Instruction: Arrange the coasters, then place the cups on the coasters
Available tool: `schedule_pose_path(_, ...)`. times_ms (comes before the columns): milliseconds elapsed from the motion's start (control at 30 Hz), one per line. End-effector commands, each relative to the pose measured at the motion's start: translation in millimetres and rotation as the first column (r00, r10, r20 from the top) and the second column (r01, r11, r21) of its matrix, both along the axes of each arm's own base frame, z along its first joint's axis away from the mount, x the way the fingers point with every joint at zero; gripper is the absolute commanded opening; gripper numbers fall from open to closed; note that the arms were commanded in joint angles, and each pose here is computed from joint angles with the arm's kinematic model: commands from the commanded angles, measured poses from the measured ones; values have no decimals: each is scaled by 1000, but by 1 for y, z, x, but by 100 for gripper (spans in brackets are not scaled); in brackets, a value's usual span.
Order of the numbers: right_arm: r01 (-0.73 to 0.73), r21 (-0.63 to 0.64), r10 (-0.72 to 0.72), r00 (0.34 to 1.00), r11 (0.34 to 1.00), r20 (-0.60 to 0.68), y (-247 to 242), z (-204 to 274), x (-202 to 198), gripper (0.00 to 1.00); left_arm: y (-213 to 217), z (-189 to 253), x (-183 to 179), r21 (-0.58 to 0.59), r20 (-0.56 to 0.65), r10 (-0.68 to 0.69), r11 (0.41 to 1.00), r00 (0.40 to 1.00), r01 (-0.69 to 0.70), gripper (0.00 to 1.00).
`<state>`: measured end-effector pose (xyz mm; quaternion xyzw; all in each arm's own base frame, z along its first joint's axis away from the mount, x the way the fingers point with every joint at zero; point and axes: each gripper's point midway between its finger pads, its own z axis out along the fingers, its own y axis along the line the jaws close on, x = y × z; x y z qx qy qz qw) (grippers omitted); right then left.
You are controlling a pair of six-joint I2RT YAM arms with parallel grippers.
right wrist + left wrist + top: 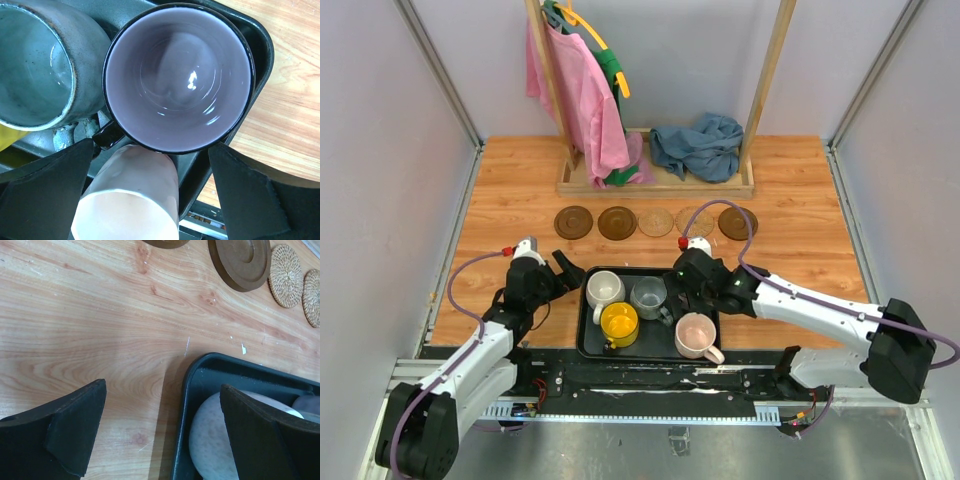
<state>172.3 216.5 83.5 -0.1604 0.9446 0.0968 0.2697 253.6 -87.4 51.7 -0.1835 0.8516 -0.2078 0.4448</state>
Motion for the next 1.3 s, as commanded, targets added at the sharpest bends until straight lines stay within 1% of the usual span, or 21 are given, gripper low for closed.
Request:
schedule_pose_path(0, 12, -24, -12, 1000, 1000, 5, -2, -4, 0, 99, -4, 13, 5, -1, 35, -18, 1000, 999, 19, 99)
schedule_pose_path(167, 37, -26, -37, 999, 999, 10, -2, -5, 2, 99, -4, 13, 5, 3, 36, -22, 1000, 999, 22, 99)
schedule_pose_path(333, 90, -93, -90, 996, 992, 5, -16, -11, 2, 99, -4, 12, 5, 9, 33, -27, 1000, 999, 27, 99)
schedule_pose_path(500, 148, -165, -148, 989, 975, 13, -40, -13, -3, 99, -5, 8, 5, 9, 26, -34, 999, 999, 34, 99)
schedule_pose_path(633, 185, -174, -183, 983, 967, 29, -53, -11, -7, 99, -6, 6, 4, 4, 21, -37, 999, 999, 37, 99)
schedule_pose_path(767, 188, -165, -184, 982, 968, 42, -59, -9, -9, 99, -6, 3, 3, 3, 17, -35, 999, 999, 35, 99)
schedule_pose_path(967, 166, -144, -161, 986, 976, 50, -52, -15, -5, 100, -7, -1, 3, 2, 8, -40, 999, 999, 40, 99)
schedule_pose_path(1133, 176, -196, -171, 984, 965, 40, -56, -26, -5, 100, -6, -2, 3, 5, 6, -38, 999, 999, 38, 99)
schedule_pose_path(1267, 194, -220, -188, 981, 956, 49, -61, -27, -4, 100, -5, -4, 3, 10, 0, -36, 999, 999, 36, 99)
